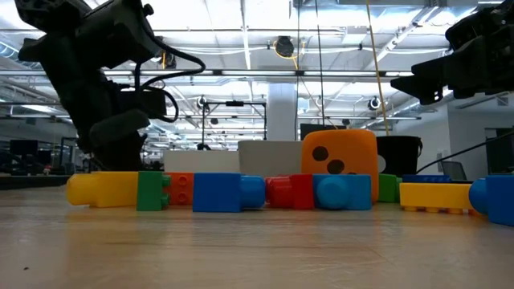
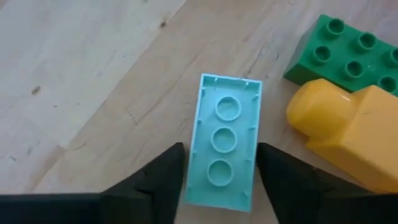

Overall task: Pick & Place Toys
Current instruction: Put the light blue game piece into the white bin

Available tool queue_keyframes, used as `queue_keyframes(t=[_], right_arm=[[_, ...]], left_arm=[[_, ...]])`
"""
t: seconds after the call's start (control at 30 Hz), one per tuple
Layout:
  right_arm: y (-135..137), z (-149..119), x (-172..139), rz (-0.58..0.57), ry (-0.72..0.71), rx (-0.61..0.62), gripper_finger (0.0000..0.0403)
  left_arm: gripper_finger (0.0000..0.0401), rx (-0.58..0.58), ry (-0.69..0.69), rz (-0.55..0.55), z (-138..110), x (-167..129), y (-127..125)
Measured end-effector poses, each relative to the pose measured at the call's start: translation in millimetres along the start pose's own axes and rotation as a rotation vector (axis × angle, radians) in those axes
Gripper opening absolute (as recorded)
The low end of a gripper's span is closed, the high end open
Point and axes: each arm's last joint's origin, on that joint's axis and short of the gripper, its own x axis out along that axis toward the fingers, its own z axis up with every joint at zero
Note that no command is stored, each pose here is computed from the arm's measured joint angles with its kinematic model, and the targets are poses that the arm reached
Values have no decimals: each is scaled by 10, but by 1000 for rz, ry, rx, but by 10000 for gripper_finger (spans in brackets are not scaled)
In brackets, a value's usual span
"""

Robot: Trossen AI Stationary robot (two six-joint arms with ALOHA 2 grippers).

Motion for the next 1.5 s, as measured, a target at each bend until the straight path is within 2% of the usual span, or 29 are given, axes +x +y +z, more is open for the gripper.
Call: queue_keyframes(t=[0.13,0.23,0.37,0.5,0.6,0.8,0.9,1.03,1.23,1.4,1.5], right_arm=[[0,0,0,0,0,0,277],[0,0,0,0,0,0,277],[0,-1,0,0,1,0,279],[0,-1,1,0,1,0,277],[0,-1,1,0,1,0,277],[0,-1,1,0,2,0,278],[0,-1,1,0,2,0,277],[0,-2,1,0,2,0,279],[0,-1,1,0,1,0,277],[0,-1,1,0,1,0,279],[0,-2,1,0,2,0,278]], left_arm=[[137,-11,-11,-15,38,-40,-5],[138,-30,-12,-48,111,-117,-13],[138,-47,-86,-96,362,-356,-36],[138,-19,-170,-40,595,-594,33],[138,-36,-277,9,814,-790,113],[149,-112,-432,149,1246,-949,385],[149,-143,-450,216,1397,-866,599],[143,-238,-447,293,1548,-741,924],[152,-331,-347,311,1648,-450,1321],[158,-348,-298,316,1686,-222,1496],[179,-363,-312,322,1711,-186,1543]])
